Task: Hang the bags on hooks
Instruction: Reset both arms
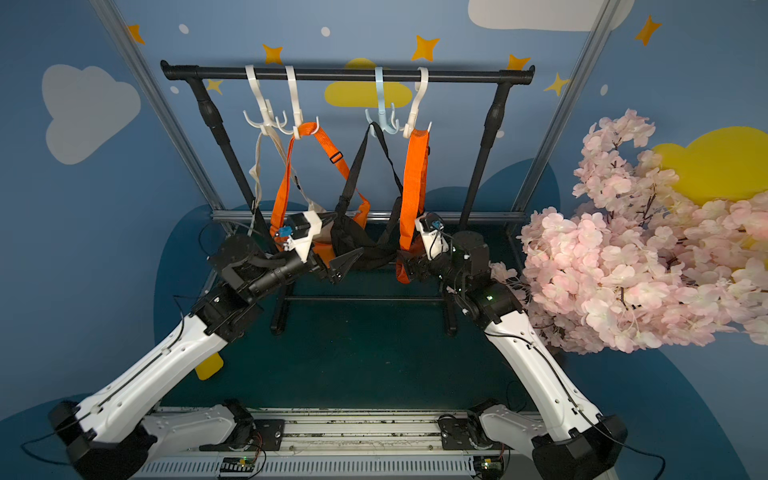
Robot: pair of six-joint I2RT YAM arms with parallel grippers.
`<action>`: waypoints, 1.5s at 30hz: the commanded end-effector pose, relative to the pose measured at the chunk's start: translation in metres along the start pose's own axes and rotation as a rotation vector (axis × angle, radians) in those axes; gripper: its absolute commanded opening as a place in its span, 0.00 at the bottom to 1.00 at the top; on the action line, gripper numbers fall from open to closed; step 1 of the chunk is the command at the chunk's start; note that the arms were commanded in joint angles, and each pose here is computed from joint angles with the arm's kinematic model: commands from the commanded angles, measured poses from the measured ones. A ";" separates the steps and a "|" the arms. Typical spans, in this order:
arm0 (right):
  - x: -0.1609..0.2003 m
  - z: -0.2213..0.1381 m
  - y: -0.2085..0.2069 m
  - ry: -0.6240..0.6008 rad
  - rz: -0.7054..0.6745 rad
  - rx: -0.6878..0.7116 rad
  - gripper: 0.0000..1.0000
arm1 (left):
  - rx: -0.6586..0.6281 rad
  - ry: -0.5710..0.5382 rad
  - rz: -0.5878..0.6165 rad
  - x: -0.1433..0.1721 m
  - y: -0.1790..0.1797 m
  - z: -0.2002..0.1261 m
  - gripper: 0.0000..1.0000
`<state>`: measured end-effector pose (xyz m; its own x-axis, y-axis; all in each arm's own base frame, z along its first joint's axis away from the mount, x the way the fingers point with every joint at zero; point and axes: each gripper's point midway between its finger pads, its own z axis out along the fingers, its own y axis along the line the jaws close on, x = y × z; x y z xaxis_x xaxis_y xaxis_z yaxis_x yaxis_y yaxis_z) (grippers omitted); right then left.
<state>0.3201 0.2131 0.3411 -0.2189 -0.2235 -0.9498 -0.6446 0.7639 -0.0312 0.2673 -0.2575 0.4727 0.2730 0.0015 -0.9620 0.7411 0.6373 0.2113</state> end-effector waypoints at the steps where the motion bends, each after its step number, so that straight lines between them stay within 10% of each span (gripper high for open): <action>1: 0.017 0.006 0.021 0.006 -0.013 -0.037 0.87 | -0.170 -0.009 0.045 0.006 0.021 -0.030 0.99; 12: 0.115 0.013 0.007 0.104 0.101 0.117 0.87 | -0.437 0.065 0.063 0.048 0.053 -0.077 0.99; 27: 0.206 -0.019 -0.139 0.096 0.222 0.684 0.89 | -0.930 0.336 -0.177 0.274 0.138 -0.199 0.99; 45: 0.251 -0.006 -0.192 0.036 0.211 0.757 0.89 | -0.907 0.534 -0.297 0.367 0.170 -0.212 1.00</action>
<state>0.3670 0.0009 0.0913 -0.4045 -0.0372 -0.9138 0.1103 0.9899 -0.0891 0.3511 0.0225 0.1026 -0.3492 -0.0345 -0.9364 -0.1039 0.9946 0.0021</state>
